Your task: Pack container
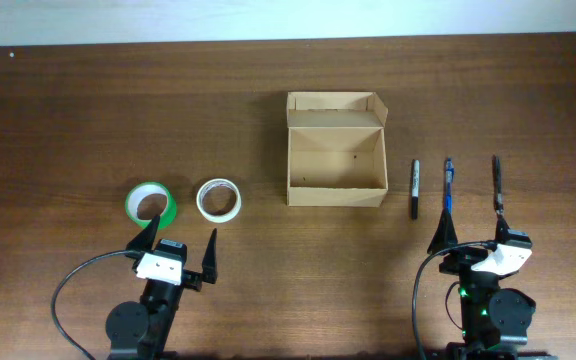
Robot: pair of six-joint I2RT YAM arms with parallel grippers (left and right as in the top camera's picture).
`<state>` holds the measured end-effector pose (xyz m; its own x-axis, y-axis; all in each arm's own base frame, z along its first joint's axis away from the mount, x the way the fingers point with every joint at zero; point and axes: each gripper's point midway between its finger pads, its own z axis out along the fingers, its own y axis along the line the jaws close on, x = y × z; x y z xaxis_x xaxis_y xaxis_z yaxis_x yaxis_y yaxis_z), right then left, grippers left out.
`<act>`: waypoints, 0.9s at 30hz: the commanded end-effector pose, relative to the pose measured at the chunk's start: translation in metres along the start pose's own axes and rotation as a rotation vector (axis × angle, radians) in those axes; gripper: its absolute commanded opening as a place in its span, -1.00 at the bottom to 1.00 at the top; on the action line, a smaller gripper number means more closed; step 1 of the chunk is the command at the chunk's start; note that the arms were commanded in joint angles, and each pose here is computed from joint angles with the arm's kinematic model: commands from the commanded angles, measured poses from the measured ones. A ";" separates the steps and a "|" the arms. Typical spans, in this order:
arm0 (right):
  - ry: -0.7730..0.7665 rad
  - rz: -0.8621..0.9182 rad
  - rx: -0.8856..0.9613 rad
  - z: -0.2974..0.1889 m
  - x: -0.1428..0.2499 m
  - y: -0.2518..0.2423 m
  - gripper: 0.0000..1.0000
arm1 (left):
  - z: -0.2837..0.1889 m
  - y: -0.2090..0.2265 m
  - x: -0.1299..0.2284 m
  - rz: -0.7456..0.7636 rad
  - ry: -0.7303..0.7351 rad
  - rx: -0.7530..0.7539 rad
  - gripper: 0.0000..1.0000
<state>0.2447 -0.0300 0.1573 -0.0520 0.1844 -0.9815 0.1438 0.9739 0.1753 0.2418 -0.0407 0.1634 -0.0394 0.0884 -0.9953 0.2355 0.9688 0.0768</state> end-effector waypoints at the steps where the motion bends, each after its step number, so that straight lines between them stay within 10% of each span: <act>1: 0.006 -0.007 0.006 0.000 0.003 -0.002 0.98 | 0.000 0.003 0.002 0.017 -0.001 -0.017 0.99; 27: 0.003 -0.007 0.014 0.000 0.002 -0.003 0.98 | 0.000 0.005 0.002 0.017 -0.002 -0.029 0.99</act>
<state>0.2447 -0.0301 0.1573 -0.0519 0.1844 -0.9815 0.1442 0.9739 0.1753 0.2419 -0.0405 0.1634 -0.0395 0.0885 -0.9953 0.2336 0.9693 0.0769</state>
